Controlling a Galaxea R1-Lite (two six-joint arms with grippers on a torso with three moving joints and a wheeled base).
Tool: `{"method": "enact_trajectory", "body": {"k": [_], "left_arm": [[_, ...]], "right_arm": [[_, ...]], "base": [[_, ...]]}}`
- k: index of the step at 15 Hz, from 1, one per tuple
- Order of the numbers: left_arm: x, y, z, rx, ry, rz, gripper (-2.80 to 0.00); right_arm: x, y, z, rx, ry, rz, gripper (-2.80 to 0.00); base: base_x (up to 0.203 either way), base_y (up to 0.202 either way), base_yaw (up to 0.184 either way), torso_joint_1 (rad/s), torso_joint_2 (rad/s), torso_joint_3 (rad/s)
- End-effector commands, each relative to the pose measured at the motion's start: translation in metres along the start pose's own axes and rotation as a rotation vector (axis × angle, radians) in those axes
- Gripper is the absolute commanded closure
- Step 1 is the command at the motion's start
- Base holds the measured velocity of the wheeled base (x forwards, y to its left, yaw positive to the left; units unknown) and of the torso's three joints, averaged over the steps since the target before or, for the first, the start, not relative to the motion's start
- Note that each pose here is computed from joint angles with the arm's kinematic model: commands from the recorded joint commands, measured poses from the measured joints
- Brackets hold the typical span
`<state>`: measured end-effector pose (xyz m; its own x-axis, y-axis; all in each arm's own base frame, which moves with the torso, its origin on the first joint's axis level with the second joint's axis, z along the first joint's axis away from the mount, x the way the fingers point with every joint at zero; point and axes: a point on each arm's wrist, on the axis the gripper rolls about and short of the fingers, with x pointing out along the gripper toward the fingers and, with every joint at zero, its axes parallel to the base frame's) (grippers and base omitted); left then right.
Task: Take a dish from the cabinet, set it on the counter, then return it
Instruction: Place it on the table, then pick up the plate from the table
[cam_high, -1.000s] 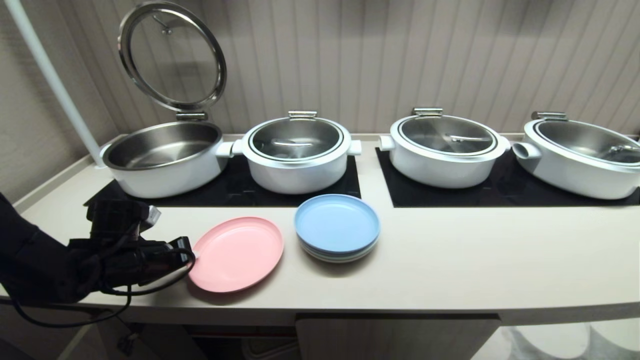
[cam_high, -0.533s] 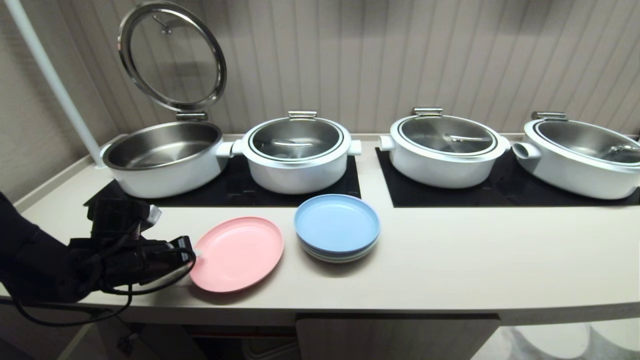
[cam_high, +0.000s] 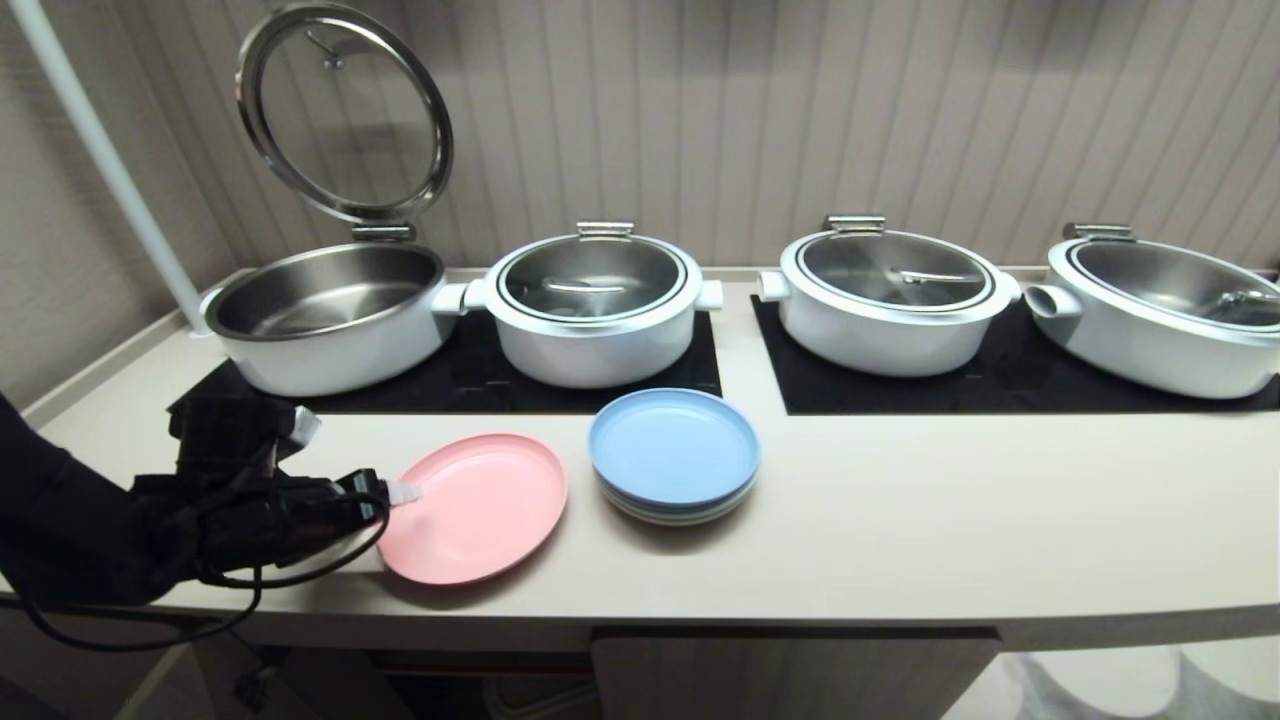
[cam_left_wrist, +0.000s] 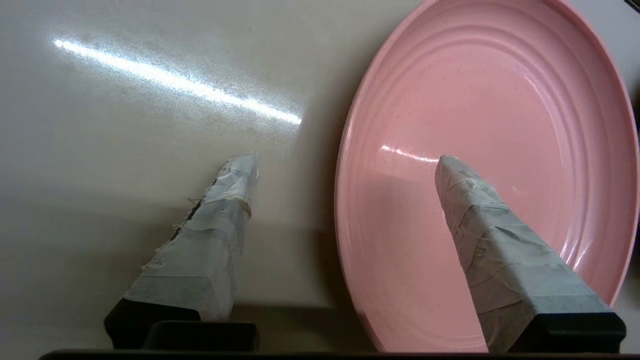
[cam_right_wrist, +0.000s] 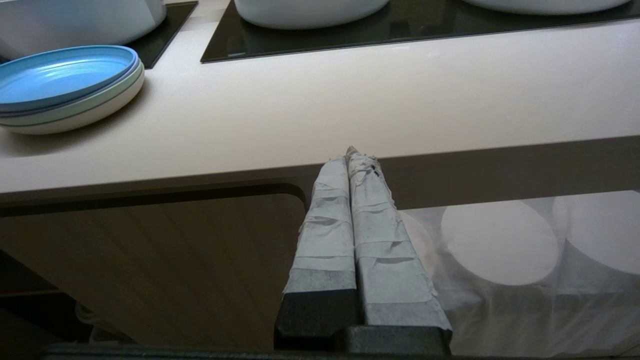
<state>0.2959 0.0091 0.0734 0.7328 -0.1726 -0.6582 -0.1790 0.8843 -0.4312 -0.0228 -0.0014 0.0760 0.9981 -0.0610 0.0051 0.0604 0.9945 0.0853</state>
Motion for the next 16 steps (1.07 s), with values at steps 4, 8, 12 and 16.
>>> {"method": "enact_trajectory", "body": {"k": [4, 8, 12, 16], "left_arm": [[-0.017, -0.006, 0.007, 0.009, -0.055, -0.026, -2.80], [-0.028, -0.011, 0.011, 0.022, -0.094, -0.041, -2.80], [-0.036, -0.012, 0.015, 0.082, -0.127, -0.041, -2.80], [-0.039, -0.014, 0.020, 0.192, -0.265, -0.056, -2.80]], "right_arm": [[0.000, 0.000, 0.000, 0.001, -0.001, 0.000, 0.00], [0.000, 0.000, 0.000, 0.001, -0.001, 0.000, 0.00], [0.000, 0.000, 0.000, 0.001, -0.001, 0.000, 0.00], [0.000, 0.000, 0.000, 0.001, 0.000, 0.000, 0.00]], "base": [[0.000, 0.000, 0.000, 0.000, 0.00, 0.000], [0.000, 0.000, 0.000, 0.000, 0.00, 0.000], [0.000, 0.000, 0.000, 0.000, 0.00, 0.000], [0.000, 0.000, 0.000, 0.000, 0.00, 0.000]]}}
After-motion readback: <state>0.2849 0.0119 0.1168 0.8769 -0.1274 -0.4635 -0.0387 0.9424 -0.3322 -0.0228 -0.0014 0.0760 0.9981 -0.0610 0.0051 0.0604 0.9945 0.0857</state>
